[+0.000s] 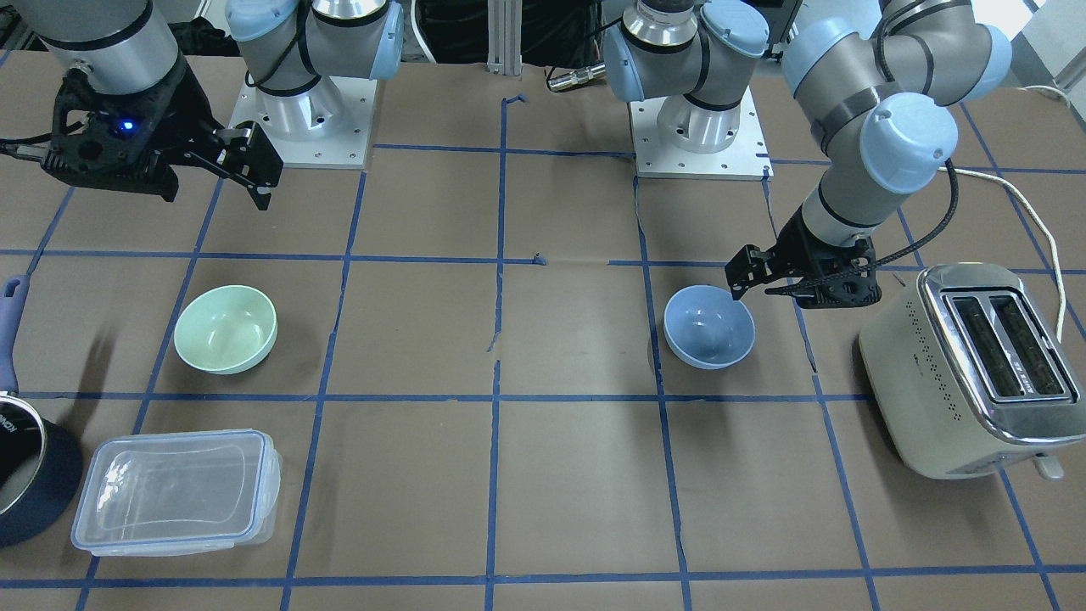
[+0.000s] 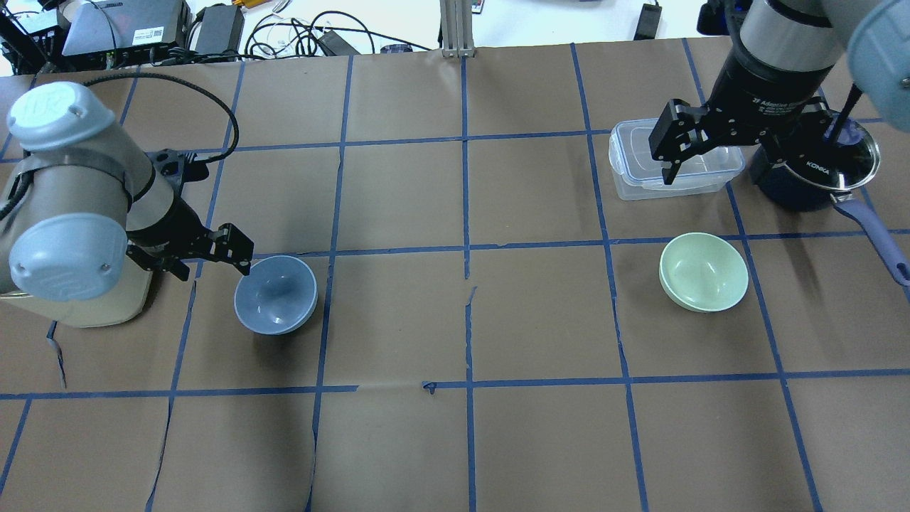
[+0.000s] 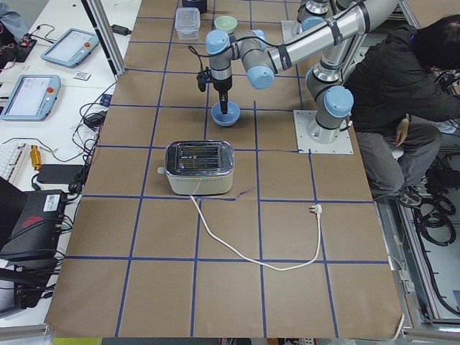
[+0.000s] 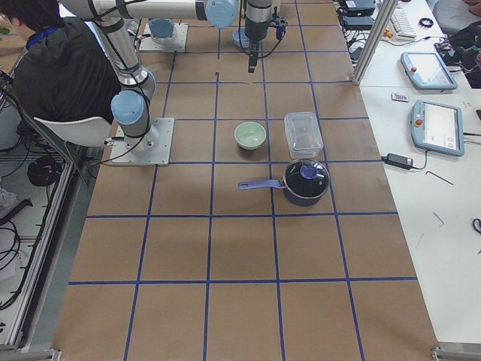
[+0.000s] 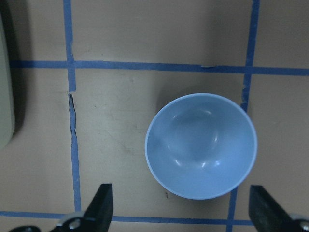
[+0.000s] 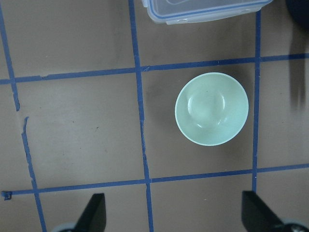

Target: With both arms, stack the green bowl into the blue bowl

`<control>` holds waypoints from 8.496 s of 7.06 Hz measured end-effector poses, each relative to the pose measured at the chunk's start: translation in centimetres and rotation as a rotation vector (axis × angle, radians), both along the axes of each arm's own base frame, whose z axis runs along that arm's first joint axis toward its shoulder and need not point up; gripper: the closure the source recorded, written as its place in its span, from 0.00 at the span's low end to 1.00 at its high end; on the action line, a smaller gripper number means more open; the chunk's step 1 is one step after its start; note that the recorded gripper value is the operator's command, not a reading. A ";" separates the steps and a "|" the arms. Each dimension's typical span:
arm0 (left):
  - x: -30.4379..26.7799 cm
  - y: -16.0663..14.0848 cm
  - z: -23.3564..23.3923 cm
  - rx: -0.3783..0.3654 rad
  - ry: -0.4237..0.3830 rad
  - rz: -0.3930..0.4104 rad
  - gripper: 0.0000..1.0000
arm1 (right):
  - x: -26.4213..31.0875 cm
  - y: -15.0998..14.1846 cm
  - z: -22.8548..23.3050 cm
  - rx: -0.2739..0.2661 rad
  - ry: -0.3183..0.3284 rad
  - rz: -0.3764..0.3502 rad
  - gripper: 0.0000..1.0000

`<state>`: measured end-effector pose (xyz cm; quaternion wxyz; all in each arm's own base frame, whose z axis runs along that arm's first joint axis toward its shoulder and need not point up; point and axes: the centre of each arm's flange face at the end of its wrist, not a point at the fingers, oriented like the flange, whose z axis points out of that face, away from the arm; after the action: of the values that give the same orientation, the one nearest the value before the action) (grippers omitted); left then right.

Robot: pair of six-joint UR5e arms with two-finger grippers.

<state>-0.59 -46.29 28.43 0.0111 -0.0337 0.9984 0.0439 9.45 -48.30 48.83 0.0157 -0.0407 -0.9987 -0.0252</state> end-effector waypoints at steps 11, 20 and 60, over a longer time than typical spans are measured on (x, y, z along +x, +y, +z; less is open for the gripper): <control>-1.1 -0.2 -2.6 -0.180 -0.015 -0.005 1.00 | -18.5 -1.4 -17.5 0.083 -0.067 -0.057 0.00; -26.3 -5.7 -6.9 -0.121 0.208 0.031 1.00 | -18.4 -3.2 -28.9 0.125 -0.184 -0.068 0.44; -12.3 -3.1 21.9 -0.173 0.005 -0.094 0.00 | 4.1 -7.8 -1.9 0.015 -0.080 -0.138 0.00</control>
<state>-12.90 -49.41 50.32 0.0077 0.0123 0.9990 -0.0432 13.51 -56.08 46.96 -0.0259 -0.1081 -0.9932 -0.0351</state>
